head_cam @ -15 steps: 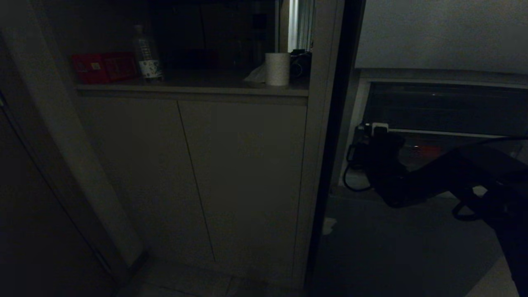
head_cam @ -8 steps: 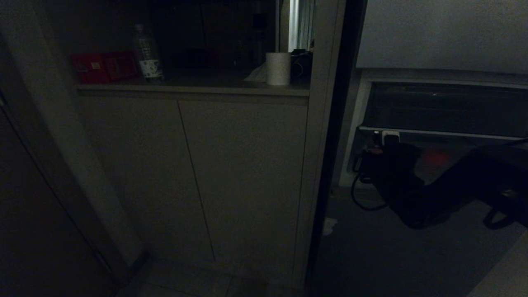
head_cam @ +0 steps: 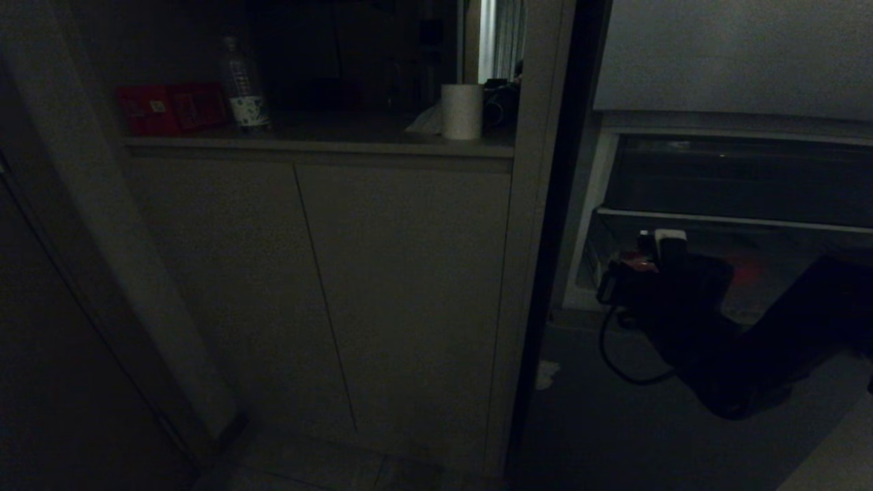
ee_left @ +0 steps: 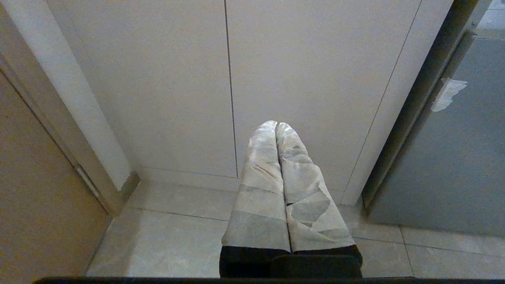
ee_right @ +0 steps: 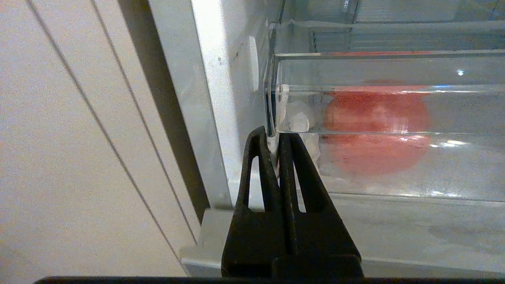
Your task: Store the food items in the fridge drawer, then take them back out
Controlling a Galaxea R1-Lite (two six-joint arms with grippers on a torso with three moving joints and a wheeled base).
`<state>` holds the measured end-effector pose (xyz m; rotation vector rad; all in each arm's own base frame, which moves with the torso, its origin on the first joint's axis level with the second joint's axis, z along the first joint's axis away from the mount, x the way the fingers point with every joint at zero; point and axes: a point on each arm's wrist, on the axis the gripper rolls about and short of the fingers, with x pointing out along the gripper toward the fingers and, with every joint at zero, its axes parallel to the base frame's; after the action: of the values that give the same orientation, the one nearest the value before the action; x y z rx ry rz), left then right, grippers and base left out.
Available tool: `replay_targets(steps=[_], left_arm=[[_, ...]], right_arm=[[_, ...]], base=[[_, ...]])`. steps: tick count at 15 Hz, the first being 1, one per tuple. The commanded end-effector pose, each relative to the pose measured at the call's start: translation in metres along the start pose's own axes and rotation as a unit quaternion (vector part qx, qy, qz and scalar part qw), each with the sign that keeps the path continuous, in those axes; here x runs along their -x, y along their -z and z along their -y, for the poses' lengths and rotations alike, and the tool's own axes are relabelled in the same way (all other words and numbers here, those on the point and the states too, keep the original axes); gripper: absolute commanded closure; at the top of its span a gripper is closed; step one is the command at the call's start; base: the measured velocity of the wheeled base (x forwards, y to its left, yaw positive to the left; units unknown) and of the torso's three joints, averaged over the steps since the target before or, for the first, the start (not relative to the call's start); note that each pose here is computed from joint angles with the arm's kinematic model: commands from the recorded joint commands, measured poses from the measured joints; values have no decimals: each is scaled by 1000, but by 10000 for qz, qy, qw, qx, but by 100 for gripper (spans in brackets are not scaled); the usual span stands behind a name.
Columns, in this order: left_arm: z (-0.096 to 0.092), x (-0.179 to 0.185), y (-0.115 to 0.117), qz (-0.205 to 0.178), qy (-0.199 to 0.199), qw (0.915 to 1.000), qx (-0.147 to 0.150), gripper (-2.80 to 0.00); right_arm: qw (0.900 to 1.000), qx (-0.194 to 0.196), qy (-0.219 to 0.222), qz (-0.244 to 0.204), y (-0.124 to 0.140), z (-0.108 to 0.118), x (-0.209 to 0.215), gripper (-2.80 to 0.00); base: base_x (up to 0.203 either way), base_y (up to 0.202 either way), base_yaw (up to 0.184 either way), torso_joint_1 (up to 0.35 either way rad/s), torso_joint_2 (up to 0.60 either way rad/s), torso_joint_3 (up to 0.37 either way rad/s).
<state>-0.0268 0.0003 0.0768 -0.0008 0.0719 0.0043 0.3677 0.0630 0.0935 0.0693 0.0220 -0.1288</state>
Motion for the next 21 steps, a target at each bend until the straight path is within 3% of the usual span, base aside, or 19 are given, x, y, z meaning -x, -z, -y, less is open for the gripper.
replay_targets(steps=[1,9,13,15,21], left_arm=[[0,0,0,-9,-2,10000,1,0],[0,0,0,-9,-2,10000,1,0],[0,0,0,-9,-2,10000,1,0],[0,0,0,-9,-2,10000,1,0],[0,0,0,-1,-2,10000,1,0]], right_arm=[[10000,-2,28,3,-3,4,14,0],[9997,-43,-131,-194,-13,9,69,0],[9994,-29,-270,-211,-8,-3,64,0],[9996,-109,-244,44,-26,-1,66,0],[9994,-152,227,232,-99,28,55,0]], base=[[0,0,0,0,0,0],[0,0,0,-5,-2,2],[0,0,0,0,0,0],[0,0,0,0,0,0],[0,0,0,0,0,0]])
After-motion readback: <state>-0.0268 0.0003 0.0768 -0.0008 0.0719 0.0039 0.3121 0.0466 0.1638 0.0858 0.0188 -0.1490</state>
